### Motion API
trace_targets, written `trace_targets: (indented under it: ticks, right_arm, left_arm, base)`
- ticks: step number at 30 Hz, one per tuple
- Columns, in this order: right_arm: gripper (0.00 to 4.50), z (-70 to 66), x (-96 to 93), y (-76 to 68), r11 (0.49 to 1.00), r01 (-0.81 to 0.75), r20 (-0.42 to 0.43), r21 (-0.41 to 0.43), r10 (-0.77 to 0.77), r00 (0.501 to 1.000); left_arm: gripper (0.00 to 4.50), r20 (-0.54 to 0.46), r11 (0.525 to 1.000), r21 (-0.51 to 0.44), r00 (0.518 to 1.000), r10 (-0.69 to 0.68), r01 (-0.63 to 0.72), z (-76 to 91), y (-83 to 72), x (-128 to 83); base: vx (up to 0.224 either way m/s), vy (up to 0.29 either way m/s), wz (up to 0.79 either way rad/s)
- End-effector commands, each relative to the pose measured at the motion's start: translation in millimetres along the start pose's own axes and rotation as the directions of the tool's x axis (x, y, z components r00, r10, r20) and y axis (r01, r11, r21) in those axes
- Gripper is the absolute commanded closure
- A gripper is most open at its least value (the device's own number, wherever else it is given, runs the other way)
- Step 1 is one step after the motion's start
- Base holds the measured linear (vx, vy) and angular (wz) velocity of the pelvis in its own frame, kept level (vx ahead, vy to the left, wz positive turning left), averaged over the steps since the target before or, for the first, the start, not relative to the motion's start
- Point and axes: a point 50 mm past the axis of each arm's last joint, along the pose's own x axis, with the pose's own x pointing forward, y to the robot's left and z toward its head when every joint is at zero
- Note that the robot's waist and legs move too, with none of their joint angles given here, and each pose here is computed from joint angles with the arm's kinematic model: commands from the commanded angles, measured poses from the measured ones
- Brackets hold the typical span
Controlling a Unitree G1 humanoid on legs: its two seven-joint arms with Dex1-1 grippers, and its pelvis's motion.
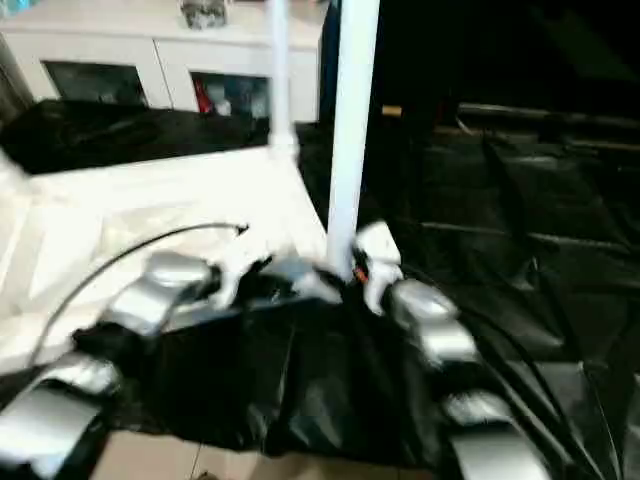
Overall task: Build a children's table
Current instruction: Rotate leg to tighten
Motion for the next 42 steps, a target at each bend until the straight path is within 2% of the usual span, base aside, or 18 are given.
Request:
trace_targets:
  ticks: [1,2,3,4,7,9,10,13,15,20,25,32,42]
  right_arm:
    - [1.78,-31.9,7.3,34.6,0.996,-0.090,-0.141,-0.016,0.087,0.986]
    - [1.78,-31.0,8.7,37.0,0.995,-0.094,-0.136,-0.030,0.089,0.987]
    - [1.43,-31.0,8.7,37.0,0.995,-0.094,-0.136,-0.030,0.089,0.987]
    - [1.43,-30.0,9.9,40.3,0.993,-0.111,-0.125,-0.027,0.107,0.986]
    - [1.04,-28.2,11.0,43.3,0.990,-0.138,-0.102,0.003,0.138,0.985]
    - [0.96,-26.7,10.6,42.1,0.988,-0.155,-0.092,0.003,0.154,0.984]
    - [0.68,-25.2,8.4,39.0,0.984,-0.180,-0.082,-0.015,0.178,0.981]
    - [0.47,-23.2,2.8,33.7,0.970,-0.237,-0.069,-0.046,0.234,0.970]
    - [0.47,-23.0,1.5,32.6,0.966,-0.252,-0.068,-0.051,0.249,0.966]
    - [0.47,-25.3,-18.6,23.5,0.891,-0.446,-0.084,-0.082,0.439,0.894]
    - [0.47,-26.7,-32.7,19.9,0.812,-0.570,-0.129,-0.123,0.556,0.821]
    - [0.47,-29.8,-49.3,15.6,0.712,-0.693,-0.203,-0.110,0.667,0.717]
    - [1.42,-30.4,-54.6,17.7,0.677,-0.733,-0.207,-0.064,0.710,0.673]
  left_arm:
    - [4.50,0.068,0.995,0.004,0.993,0.098,-0.099,21.4,3.3,7.2]
    - [4.50,0.071,0.995,0.002,0.992,0.101,-0.102,21.9,2.5,8.4]
    - [4.50,0.071,0.995,0.002,0.992,0.101,-0.102,21.9,2.5,8.4]
    - [4.50,0.076,0.996,0.008,0.993,0.089,-0.090,22.8,0.8,9.5]
    - [4.50,0.087,0.998,0.021,0.995,0.049,-0.051,24.1,-2.4,10.3]
    - [4.50,0.092,0.999,0.039,0.996,0.015,-0.019,23.2,-3.6,8.8]
    - [4.50,0.094,0.997,0.063,0.995,-0.038,0.032,21.2,-5.7,5.7]
    - [4.50,0.090,0.988,0.109,0.989,-0.118,0.108,17.0,-8.3,-0.9]
    - [4.50,0.091,0.985,0.119,0.987,-0.135,0.124,16.5,-8.7,-2.5]
    - [4.50,0.068,0.944,0.159,0.951,-0.303,0.289,9.8,-13.7,-17.9]
    - [4.50,0.044,0.920,0.176,0.931,-0.362,0.349,8.0,-12.6,-26.1]
    - [4.50,0.006,0.893,0.183,0.908,-0.420,0.412,5.8,-9.3,-36.7]
    - [4.50,-0.016,0.871,0.162,0.883,-0.468,0.465,2.2,-10.7,-41.8]
  base:
    - [0.000,0.000,0.00]
    - [0.000,0.000,0.00]
    - [0.000,0.000,0.00]
    - [0.000,0.000,0.00]
    - [0.000,0.000,0.00]
    - [0.000,0.000,0.00]
    - [0.000,0.000,0.00]
    - [0.000,0.000,0.00]
    - [0.000,0.000,0.00]
    - [0.000,0.000,0.00]
    - [0.000,0.000,0.00]
    - [0.000,0.000,0.00]
    - [0.000,0.000,0.00]
